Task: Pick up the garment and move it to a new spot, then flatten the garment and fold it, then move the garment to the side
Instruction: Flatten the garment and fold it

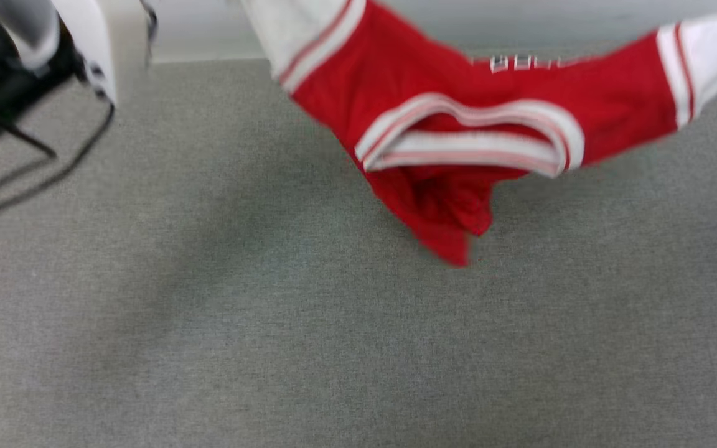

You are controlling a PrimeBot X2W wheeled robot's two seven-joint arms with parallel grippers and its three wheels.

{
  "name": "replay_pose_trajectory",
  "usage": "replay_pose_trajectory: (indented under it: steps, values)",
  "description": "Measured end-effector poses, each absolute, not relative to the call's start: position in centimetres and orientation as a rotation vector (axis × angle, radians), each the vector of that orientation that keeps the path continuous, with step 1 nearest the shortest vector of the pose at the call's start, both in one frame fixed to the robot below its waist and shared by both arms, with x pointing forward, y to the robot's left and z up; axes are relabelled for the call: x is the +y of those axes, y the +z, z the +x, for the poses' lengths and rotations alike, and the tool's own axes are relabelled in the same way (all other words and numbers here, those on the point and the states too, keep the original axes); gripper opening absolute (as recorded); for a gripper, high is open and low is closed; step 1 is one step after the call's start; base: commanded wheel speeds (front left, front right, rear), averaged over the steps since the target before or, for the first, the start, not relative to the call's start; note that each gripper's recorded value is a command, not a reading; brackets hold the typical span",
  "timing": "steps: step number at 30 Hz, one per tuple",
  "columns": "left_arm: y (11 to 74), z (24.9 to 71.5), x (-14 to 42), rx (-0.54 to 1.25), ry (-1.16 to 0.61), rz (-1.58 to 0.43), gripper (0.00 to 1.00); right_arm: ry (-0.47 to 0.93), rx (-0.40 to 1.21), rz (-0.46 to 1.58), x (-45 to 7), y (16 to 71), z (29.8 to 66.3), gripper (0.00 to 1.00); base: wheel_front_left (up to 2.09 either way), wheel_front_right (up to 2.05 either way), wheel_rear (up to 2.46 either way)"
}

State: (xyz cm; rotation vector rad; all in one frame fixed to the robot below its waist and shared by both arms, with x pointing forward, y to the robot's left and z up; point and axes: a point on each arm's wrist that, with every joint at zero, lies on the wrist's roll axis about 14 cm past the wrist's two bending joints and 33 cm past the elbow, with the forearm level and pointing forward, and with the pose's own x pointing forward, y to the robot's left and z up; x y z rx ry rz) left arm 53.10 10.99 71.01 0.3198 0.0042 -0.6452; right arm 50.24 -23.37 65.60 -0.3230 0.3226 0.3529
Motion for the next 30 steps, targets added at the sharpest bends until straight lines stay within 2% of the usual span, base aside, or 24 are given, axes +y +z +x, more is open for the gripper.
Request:
replay_pose_trajectory:
  steps: [3, 11, 20, 26, 30]
  values:
    - [74.1, 54.7, 10.9, -0.088, -0.612, 0.330, 0.00, 0.309, 0.238, -0.345, -23.6, 68.8, 52.3, 0.00, 0.00, 0.00, 0.00]
    - [79.1, 60.0, 12.0, -0.246, -0.494, 0.326, 0.00, 0.248, 0.116, -0.381, -22.6, 72.8, 58.5, 0.00, 0.00, 0.00, 0.00]
    - [80.8, 65.1, 13.6, -0.344, -0.394, 0.275, 0.00, 0.213, -0.091, -0.415, -20.4, 76.5, 64.8, 0.00, 0.00, 0.00, 0.00]
    - [78.8, 67.9, 15.2, -0.330, -0.337, 0.252, 0.00, 0.201, -0.125, -0.413, -19.9, 75.7, 67.8, 0.00, 0.00, 0.00, 0.00]
    - [76.2, 69.2, 15.7, -0.289, -0.334, 0.233, 0.00, 0.219, -0.077, -0.409, -19.1, 72.4, 69.6, 0.00, 0.00, 0.00, 0.00]
